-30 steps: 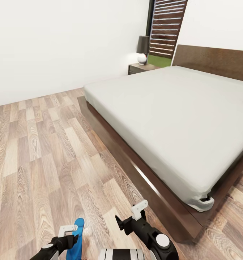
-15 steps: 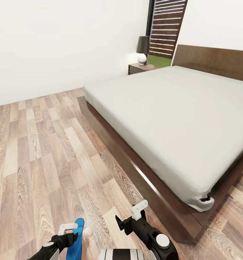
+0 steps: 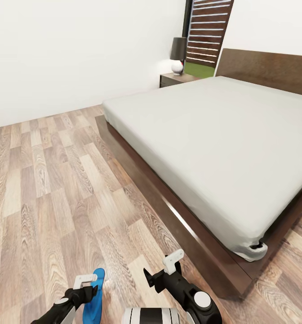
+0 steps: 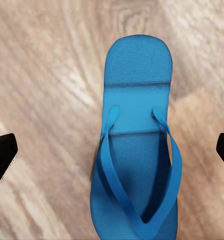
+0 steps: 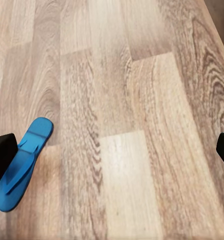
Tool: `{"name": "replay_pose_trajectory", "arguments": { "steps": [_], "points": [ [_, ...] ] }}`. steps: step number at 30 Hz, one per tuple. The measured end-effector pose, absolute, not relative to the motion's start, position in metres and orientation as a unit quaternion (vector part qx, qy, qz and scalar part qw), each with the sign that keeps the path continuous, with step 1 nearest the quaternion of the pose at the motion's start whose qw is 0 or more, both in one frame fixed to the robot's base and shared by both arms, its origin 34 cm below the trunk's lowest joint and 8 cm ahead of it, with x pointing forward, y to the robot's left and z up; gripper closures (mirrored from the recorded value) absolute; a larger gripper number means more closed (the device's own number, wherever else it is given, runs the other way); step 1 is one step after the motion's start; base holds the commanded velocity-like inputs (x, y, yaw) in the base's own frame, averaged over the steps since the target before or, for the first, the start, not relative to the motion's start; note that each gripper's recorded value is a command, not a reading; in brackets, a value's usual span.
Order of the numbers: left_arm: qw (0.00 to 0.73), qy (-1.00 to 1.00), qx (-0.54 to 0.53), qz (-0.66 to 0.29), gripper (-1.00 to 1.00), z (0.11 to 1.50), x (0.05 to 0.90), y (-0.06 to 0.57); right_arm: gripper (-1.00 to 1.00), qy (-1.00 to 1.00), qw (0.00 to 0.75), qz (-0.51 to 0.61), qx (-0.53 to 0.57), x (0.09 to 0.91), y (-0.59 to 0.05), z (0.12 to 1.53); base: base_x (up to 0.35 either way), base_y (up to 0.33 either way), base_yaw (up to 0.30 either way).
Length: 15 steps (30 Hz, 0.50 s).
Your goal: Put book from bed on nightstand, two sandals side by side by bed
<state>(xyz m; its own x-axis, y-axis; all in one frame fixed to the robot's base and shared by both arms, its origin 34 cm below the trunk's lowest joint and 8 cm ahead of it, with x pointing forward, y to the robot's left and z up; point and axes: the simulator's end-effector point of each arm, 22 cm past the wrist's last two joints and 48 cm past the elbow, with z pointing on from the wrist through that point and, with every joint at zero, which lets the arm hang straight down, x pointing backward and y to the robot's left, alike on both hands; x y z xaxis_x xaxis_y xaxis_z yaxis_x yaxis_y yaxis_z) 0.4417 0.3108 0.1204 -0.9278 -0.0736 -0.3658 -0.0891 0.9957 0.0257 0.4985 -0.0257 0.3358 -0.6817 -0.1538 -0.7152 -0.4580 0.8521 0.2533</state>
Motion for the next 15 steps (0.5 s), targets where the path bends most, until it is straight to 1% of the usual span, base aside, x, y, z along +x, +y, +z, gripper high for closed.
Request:
{"name": "replay_pose_trajectory", "arguments": {
  "steps": [15],
  "points": [
    [0.19, 0.98, -0.042, 0.025, -1.0, 0.1223, 0.4467, 0.3104, -1.0, 0.892, 0.36, 0.211, -0.171, 0.4987, -0.0263, 0.3358, 0.0, 0.0, 0.0]
  ]
}}
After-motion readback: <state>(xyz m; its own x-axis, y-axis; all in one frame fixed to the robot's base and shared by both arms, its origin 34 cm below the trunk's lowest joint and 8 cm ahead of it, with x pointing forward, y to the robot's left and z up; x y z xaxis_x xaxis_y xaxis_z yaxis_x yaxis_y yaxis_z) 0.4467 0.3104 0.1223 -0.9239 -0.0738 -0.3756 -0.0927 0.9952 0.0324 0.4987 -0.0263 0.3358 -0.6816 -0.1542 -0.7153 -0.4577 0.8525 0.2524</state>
